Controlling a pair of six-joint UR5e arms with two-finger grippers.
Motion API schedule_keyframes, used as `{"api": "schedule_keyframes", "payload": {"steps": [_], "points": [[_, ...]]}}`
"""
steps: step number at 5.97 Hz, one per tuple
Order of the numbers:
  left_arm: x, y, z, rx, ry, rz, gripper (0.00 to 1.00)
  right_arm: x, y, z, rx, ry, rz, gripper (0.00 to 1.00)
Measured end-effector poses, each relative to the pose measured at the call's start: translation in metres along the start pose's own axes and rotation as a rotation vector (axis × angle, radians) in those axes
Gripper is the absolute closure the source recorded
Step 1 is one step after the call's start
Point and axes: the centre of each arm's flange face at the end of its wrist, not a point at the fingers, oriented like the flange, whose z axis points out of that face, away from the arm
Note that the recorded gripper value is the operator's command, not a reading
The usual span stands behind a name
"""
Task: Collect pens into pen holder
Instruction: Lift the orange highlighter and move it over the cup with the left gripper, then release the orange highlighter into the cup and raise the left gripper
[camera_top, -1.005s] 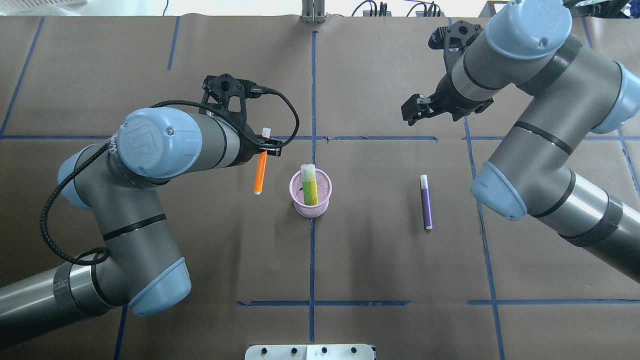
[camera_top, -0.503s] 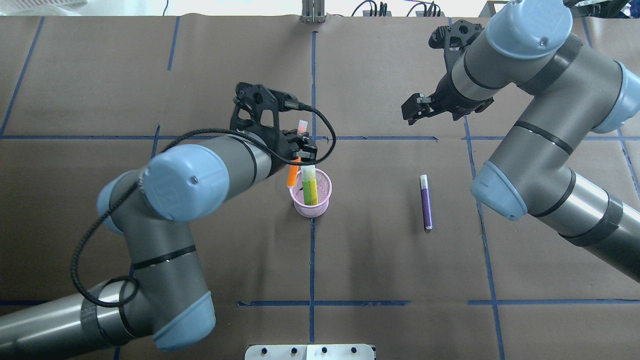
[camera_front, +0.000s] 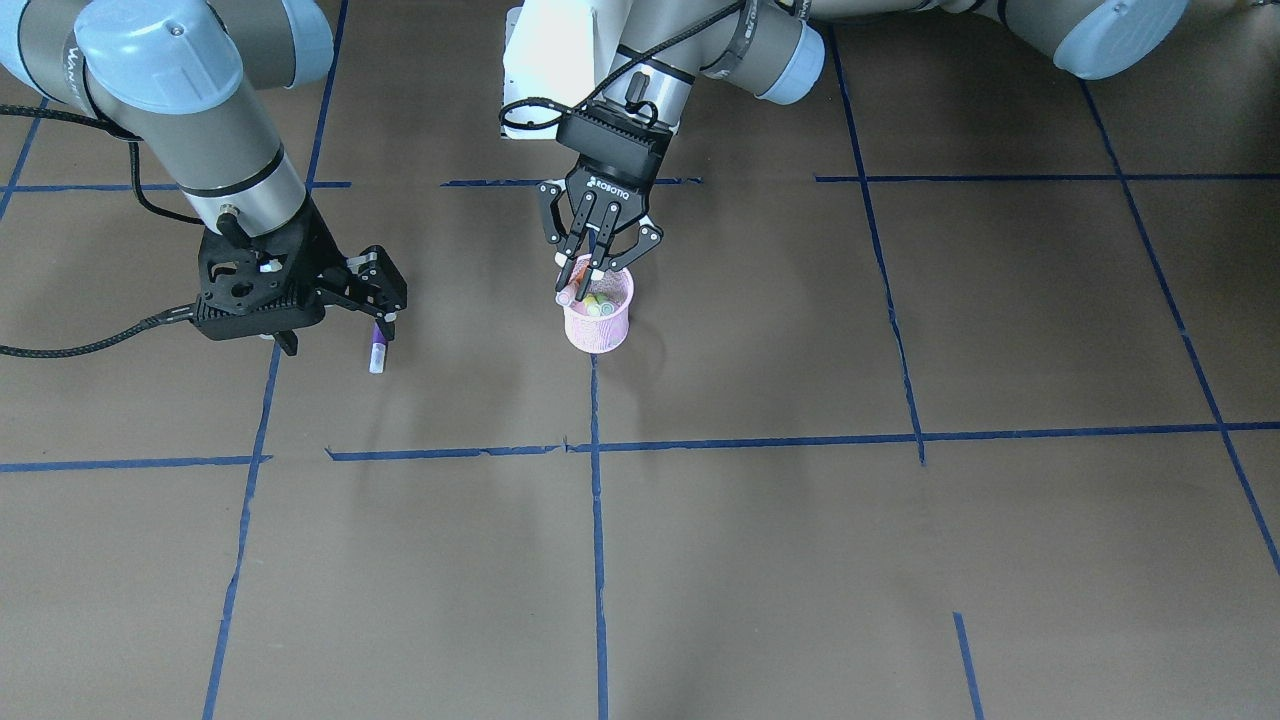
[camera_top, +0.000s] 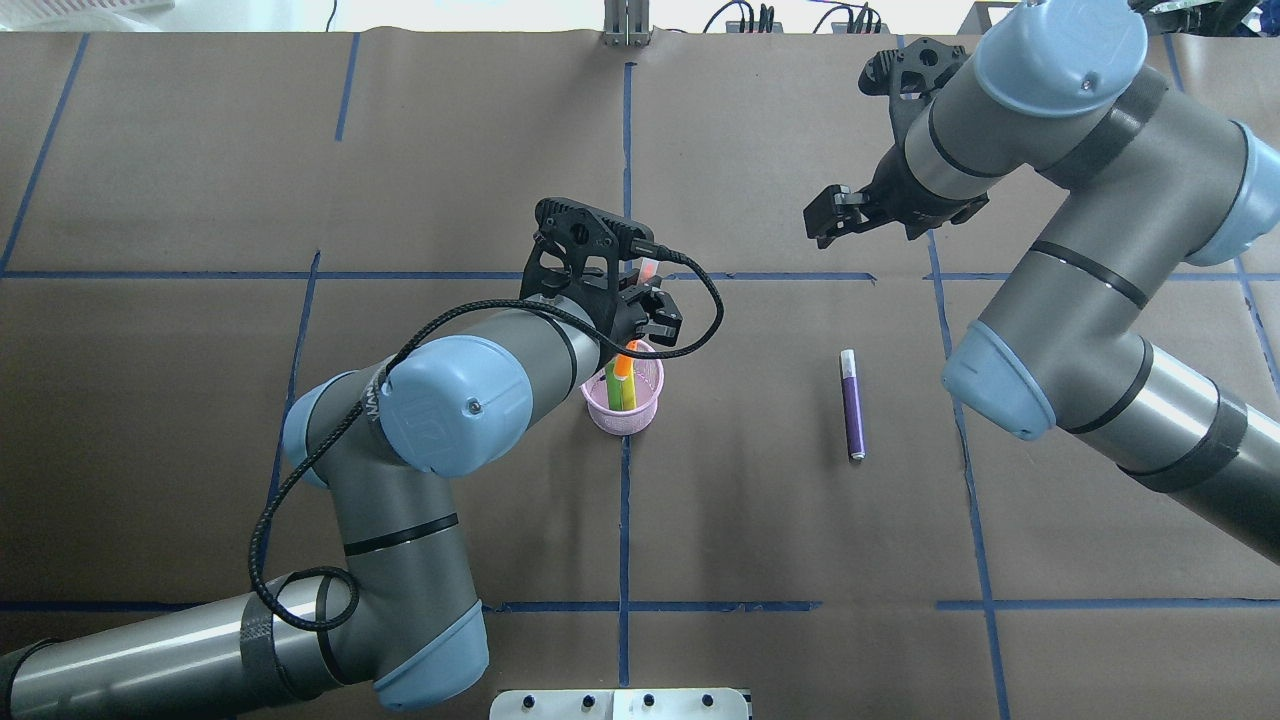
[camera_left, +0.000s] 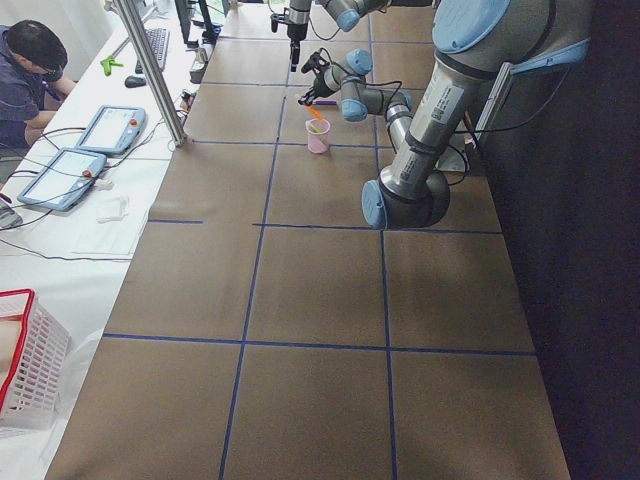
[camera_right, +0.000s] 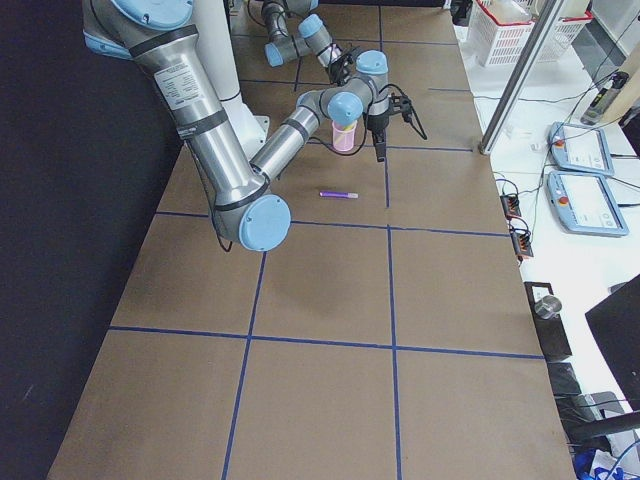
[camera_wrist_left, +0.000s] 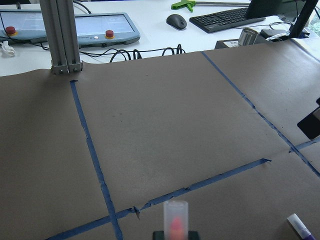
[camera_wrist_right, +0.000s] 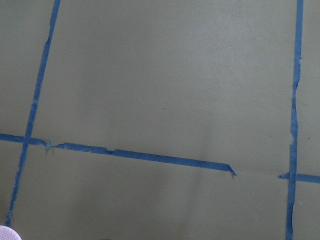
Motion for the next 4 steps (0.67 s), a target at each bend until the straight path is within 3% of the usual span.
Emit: {"api": "schedule_keyframes", "payload": {"steps": [1, 2, 3, 4], "points": [[-0.0019, 0.0042, 0.0062, 0.003, 0.001, 0.025, 0.94, 0.0004, 0.0001, 0.0003, 0.000, 0.000, -0.001, 0.00], [-0.0044, 0.0088, 0.0120, 0.001, -0.001, 0.036, 0.74, 0.0005, 0.0002, 0.0003, 0.000, 0.000, -0.002, 0.00], [-0.0053, 0.0127, 0.0154, -0.003, -0.002, 0.056, 0.26, 0.0005, 0.0002, 0.0003, 0.000, 0.000, -0.002, 0.00], [-0.0043, 0.0139, 0.0154, -0.006, 0.003, 0.101, 0.08, 0.0005, 0.0002, 0.0002, 0.001, 0.000, -0.002, 0.00]]}}
